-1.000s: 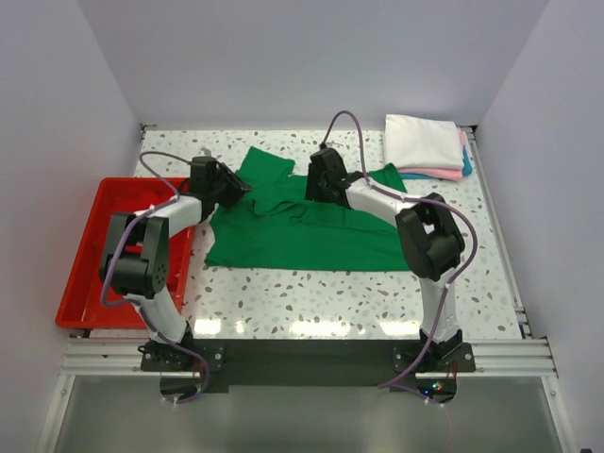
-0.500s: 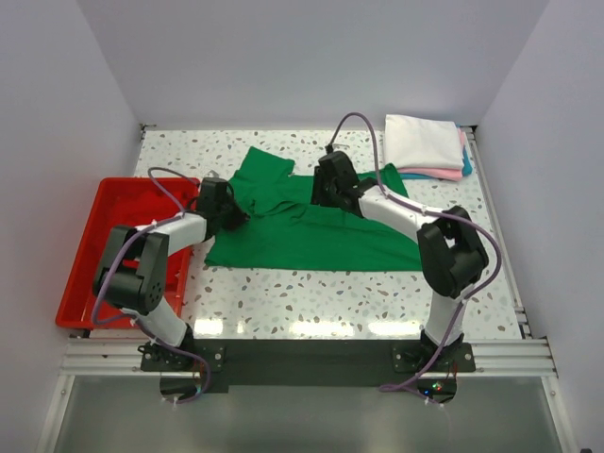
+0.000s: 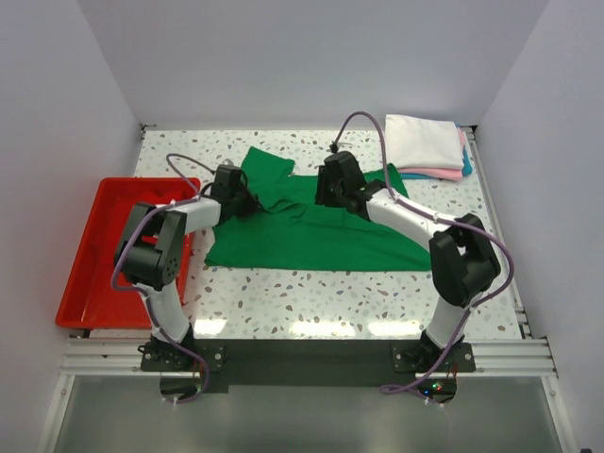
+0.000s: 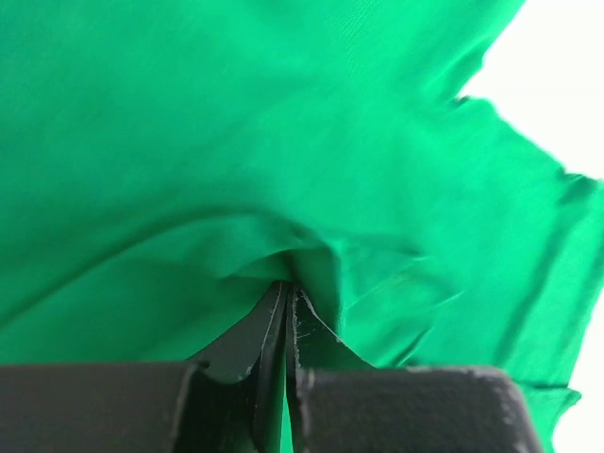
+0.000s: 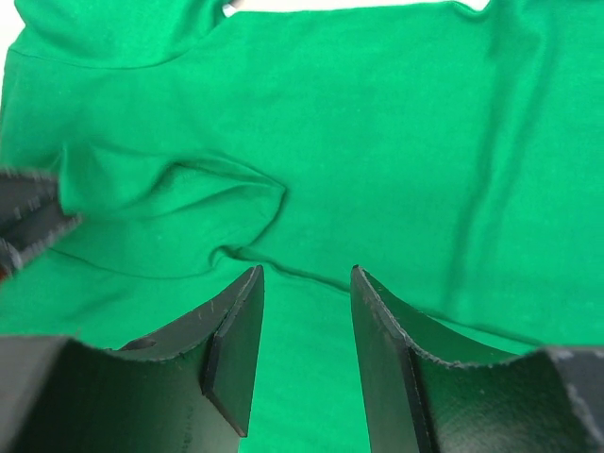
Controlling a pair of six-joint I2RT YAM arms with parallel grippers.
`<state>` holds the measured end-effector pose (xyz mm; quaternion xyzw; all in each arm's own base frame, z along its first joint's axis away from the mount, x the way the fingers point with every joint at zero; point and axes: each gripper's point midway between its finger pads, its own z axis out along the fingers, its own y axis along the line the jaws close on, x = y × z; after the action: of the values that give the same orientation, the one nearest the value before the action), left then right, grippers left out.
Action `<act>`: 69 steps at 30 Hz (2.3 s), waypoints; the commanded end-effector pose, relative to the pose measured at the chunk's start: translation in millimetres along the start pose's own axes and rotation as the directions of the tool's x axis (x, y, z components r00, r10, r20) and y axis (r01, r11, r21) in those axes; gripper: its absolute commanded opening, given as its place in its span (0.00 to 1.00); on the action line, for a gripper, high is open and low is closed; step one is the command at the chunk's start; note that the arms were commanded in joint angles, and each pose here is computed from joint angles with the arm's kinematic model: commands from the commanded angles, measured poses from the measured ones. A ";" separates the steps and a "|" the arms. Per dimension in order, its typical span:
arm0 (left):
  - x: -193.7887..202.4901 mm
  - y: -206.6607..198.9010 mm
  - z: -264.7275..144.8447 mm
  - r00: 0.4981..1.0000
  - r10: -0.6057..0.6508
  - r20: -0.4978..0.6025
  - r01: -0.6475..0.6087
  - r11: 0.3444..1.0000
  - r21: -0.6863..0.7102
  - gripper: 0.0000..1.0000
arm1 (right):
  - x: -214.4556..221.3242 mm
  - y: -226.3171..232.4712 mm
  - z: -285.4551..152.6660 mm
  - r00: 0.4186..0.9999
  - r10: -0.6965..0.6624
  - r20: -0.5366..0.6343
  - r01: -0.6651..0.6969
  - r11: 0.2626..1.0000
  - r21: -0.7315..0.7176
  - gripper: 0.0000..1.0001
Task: Fold and stack the t-shirts
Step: Fold the tshirt
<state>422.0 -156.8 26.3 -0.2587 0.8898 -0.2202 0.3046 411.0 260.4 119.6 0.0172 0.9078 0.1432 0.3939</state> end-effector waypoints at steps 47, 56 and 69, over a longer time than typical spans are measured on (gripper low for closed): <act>63.1 116.8 -138.1 0.972 0.013 0.235 0.064 0.946 -0.317 0.60 | 133.5 -235.3 -116.9 0.874 0.481 -0.061 -0.403 0.790 0.462 0.74; 53.8 119.4 -126.7 0.961 0.001 0.277 0.104 0.926 -0.364 0.56 | 146.2 -248.7 -100.7 0.857 0.511 -0.072 -0.410 0.760 0.504 0.66; 46.2 122.1 -148.9 0.954 0.029 0.298 0.091 0.921 -0.379 0.00 | 150.7 -252.0 -111.1 0.835 0.532 -0.139 -0.406 0.767 0.496 0.00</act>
<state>255.6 -65.7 26.4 -0.3484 0.8707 -0.0072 0.3471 266.3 12.2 15.0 0.3228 0.9182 0.0217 0.2283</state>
